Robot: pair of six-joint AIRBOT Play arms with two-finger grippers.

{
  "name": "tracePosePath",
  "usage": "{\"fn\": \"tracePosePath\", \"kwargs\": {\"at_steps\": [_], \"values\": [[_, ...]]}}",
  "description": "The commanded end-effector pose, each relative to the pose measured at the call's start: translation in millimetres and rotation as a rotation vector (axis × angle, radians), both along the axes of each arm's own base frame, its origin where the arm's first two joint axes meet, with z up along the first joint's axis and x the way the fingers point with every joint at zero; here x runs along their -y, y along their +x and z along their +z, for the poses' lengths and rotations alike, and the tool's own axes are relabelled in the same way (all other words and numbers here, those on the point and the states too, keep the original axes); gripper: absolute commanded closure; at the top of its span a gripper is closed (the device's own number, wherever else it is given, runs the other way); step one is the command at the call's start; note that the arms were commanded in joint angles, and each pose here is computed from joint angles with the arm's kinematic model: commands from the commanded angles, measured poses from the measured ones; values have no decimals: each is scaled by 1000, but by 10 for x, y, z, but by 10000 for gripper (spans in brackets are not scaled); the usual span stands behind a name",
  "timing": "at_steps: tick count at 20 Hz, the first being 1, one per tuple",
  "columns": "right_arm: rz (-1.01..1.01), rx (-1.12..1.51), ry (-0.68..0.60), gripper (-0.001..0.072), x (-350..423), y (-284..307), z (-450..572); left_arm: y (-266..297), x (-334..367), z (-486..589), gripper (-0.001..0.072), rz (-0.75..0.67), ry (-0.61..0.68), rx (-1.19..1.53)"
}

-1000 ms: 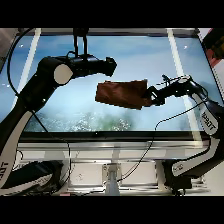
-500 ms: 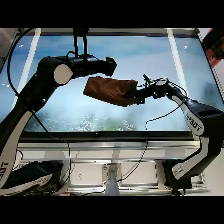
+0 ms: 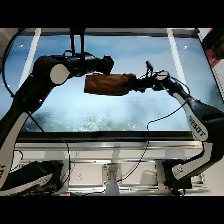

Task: Fold the clothes and pants, and hang the long-sleeved shirts on hangers.

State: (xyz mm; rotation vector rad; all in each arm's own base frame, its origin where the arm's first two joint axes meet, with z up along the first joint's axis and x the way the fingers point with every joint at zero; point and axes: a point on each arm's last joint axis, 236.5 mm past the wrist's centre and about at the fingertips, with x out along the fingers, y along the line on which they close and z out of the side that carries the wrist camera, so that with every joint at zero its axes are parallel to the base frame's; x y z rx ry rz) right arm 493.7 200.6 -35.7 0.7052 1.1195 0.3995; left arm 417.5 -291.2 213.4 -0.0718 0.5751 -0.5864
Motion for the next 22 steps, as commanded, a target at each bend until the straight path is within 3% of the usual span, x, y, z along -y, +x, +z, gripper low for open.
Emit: {"fn": "tracePosePath", "kwargs": {"at_steps": [1,6,8,11,14,18,22], "values": [[-85,157,-133,701,792,255,544,3,-172,211,25,25,15,61],[-289,218,-392,701,2525,71,1053,-86,-468,642,25,66,32,175],[-387,180,-508,701,3301,-211,1125,-146,-612,843,24,86,51,236],[-575,44,-583,701,4346,-896,1124,-230,-823,1056,24,119,72,291],[-755,-126,-579,702,5104,-1781,1022,-282,-1018,1189,24,155,74,314],[-884,-352,-512,702,5427,-2795,840,-280,-1075,1214,23,167,73,318],[-904,-483,-465,700,5375,-3242,681,-272,-1068,1201,23,166,74,315]]}}
